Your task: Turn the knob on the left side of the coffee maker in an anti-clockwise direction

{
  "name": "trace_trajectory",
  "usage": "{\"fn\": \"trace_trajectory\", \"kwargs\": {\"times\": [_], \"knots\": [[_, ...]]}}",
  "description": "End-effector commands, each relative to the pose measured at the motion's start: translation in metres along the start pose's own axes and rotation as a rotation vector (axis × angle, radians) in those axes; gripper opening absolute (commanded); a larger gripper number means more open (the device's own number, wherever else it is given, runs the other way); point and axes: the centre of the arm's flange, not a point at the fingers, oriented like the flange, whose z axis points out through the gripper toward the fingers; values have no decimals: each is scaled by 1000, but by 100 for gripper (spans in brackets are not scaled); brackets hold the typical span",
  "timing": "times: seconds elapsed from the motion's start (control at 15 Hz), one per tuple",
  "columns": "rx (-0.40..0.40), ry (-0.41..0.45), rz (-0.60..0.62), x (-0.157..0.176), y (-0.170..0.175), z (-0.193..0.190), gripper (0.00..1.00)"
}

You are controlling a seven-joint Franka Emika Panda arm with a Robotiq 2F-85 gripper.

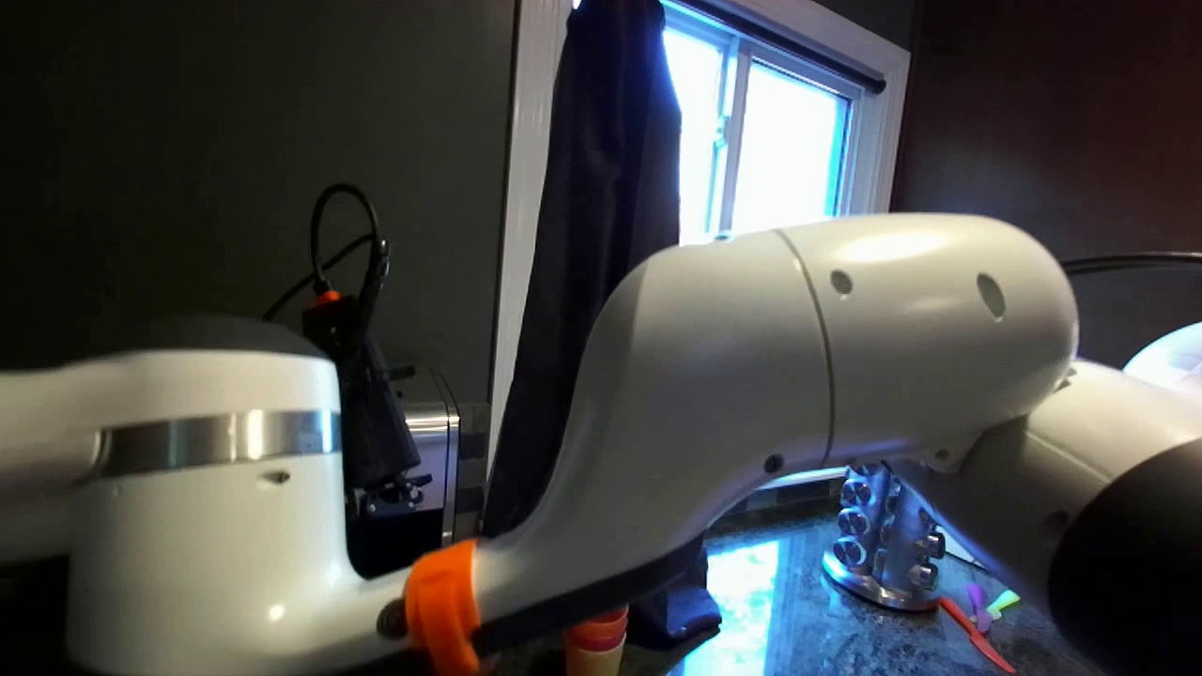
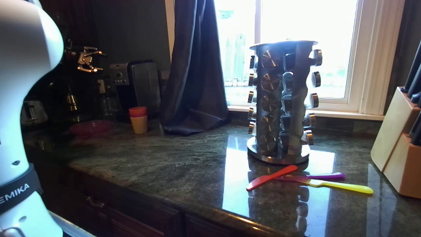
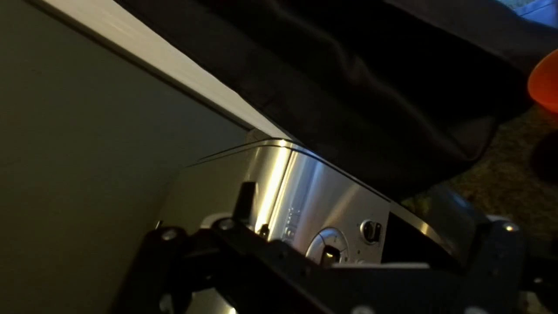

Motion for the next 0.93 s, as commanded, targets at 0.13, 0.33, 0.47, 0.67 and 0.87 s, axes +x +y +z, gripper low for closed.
{"fn": "trace_trajectory", "kwargs": {"times": [0.13, 0.33, 0.47, 0.67, 0.87], "knots": [[213, 159, 109, -75, 70, -4, 100], [292, 226, 219, -121, 104, 7, 100], [357, 264, 279, -151, 122, 16, 100], [337, 251, 294, -144, 150, 10, 100], [364, 263, 309, -156, 156, 13, 100]]}}
